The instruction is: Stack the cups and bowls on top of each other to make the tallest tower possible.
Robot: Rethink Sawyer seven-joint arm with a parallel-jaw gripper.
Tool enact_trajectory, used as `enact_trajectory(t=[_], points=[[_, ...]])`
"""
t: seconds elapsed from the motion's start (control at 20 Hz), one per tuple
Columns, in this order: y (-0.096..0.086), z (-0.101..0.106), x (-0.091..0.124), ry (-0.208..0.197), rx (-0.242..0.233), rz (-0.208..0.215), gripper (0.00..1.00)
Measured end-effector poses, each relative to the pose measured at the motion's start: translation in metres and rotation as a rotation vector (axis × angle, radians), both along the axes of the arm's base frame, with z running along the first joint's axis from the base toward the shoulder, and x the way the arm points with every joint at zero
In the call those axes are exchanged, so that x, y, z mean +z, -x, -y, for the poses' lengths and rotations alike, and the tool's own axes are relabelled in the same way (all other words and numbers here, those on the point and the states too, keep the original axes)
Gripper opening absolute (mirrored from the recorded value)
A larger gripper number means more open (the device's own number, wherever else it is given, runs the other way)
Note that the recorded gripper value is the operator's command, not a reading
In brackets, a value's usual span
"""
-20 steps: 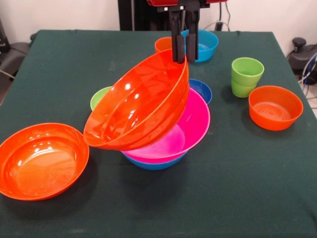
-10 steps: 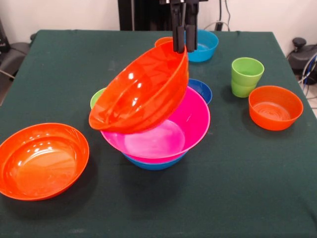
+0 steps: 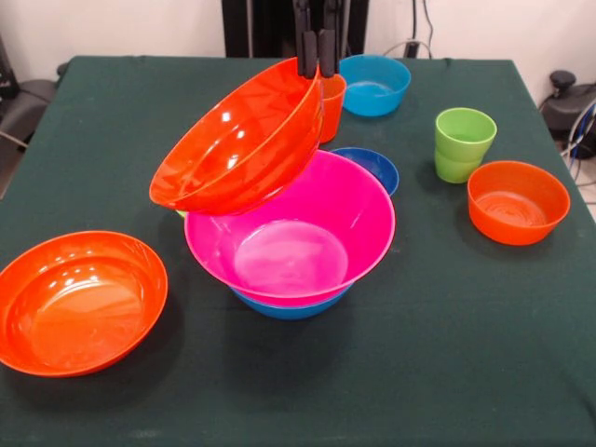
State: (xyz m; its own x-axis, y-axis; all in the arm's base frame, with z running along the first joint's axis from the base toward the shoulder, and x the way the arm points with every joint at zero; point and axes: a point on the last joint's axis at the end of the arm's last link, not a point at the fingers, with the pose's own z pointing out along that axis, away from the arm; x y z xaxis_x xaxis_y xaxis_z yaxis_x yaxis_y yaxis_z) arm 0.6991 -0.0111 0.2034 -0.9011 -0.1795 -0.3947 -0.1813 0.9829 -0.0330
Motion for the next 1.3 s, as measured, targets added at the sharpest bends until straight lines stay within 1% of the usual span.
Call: enact_trajectory(t=[0.15, 0.35, 0.65, 0.85, 0.9, 0.95, 1.15, 1.3], points=[[0.004, -0.001, -0.001, 0.001, 0.001, 0.006, 0.0], [0.005, -0.001, -0.002, 0.001, 0.001, 0.011, 0.0], [0.006, -0.002, -0.007, -0.003, 0.001, 0.005, 0.0], [0.008, -0.003, -0.023, -0.014, 0.002, -0.008, 0.0], [0.009, -0.003, -0.029, -0.016, 0.003, -0.012, 0.0], [0.011, -0.003, -0.04, -0.019, 0.006, -0.017, 0.0], [0.015, -0.004, -0.061, -0.024, 0.015, -0.021, 0.0], [0.017, -0.005, -0.071, -0.025, 0.021, -0.02, 0.0]])
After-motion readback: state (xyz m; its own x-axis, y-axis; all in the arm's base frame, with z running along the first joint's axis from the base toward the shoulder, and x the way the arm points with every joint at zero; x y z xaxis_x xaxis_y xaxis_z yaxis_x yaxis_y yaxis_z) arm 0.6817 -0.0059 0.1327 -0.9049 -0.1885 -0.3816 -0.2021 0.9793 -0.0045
